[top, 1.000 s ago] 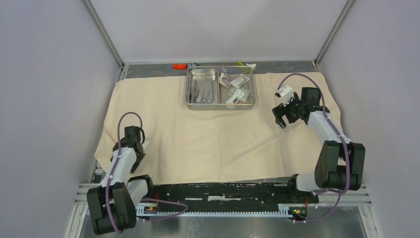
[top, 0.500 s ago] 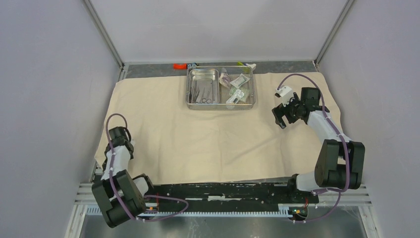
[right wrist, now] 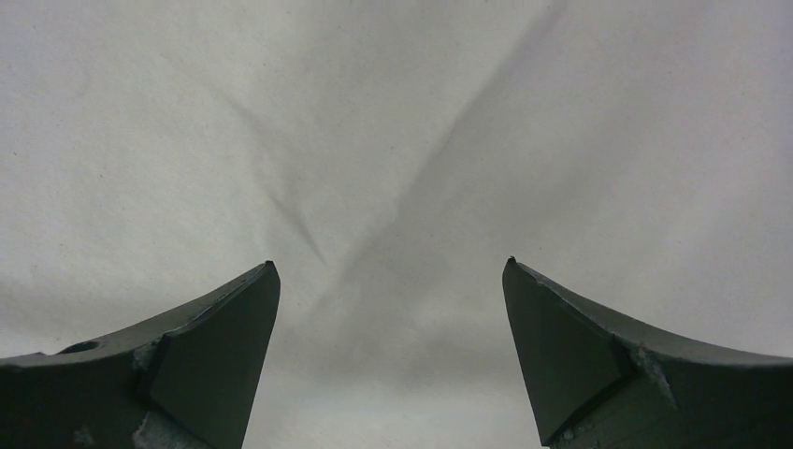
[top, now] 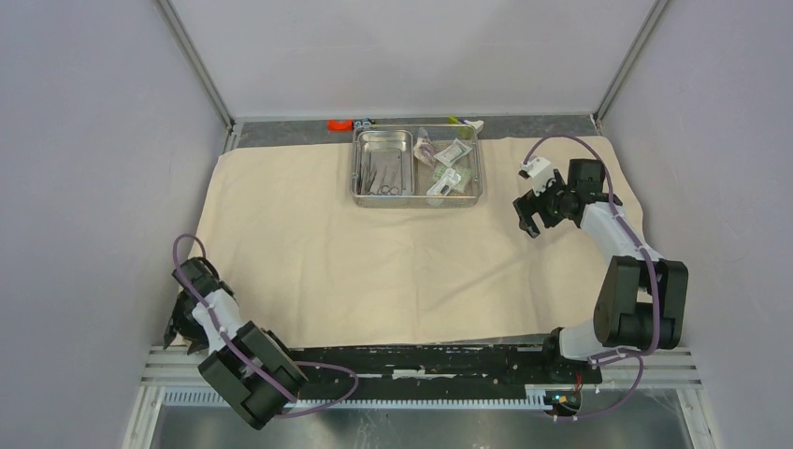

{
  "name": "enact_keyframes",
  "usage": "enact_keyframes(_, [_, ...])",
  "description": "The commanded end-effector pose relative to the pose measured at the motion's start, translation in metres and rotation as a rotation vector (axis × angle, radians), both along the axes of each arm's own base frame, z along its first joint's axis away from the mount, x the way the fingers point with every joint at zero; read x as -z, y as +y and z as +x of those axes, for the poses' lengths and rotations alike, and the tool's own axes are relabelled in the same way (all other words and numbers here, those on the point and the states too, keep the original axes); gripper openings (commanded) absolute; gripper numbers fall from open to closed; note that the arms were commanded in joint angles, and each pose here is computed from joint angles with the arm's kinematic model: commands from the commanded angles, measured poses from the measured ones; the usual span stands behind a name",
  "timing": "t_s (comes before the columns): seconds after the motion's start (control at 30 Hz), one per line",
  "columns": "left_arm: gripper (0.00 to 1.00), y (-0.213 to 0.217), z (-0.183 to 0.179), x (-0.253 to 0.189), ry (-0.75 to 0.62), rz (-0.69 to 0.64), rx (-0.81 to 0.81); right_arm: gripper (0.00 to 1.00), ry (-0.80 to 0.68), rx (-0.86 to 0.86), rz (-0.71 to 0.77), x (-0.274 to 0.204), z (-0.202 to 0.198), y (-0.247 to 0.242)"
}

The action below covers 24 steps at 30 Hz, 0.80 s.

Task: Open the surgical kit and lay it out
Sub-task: Smooth out the surgical kit at the center of the board.

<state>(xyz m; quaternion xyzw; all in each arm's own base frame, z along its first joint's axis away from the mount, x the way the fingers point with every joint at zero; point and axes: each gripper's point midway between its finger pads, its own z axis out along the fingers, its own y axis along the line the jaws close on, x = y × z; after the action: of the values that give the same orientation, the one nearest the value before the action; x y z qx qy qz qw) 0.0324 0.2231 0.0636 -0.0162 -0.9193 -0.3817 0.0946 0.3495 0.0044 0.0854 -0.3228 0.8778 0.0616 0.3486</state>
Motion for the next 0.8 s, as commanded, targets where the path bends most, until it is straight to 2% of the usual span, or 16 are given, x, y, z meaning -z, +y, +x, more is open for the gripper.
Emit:
enact_keyframes(0.0, [0.62,0.013,-0.009,-0.016,0.009,0.062,-0.019,0.97,-0.047,-0.022,0.013,-0.017,0.016,0.002])
enact_keyframes(0.07, [0.65,0.017,-0.005,-0.023,-0.013,0.076,-0.028,0.97,-0.044,-0.023,0.013,-0.017,0.015,0.002])
enact_keyframes(0.2, [0.79,0.017,0.028,-0.046,-0.2,-0.008,-0.025,0.97,-0.043,-0.01,-0.011,-0.018,0.009,-0.002])
enact_keyframes(0.33, [0.9,0.003,0.082,-0.074,-0.446,-0.166,-0.006,0.97,-0.048,0.034,-0.073,-0.023,0.0,-0.017])
enact_keyframes(0.43, [0.99,-0.017,0.126,-0.087,-0.55,-0.252,0.066,0.97,-0.05,0.091,-0.126,-0.026,-0.008,-0.039])
enact_keyframes(0.63, [1.0,-0.075,0.216,-0.091,-0.676,-0.407,0.216,0.97,-0.031,0.157,-0.222,-0.04,-0.043,-0.081])
enact_keyframes(0.77, [1.0,-0.1,0.256,-0.091,-0.73,-0.501,0.267,0.98,0.015,0.164,-0.355,-0.038,-0.078,-0.105])
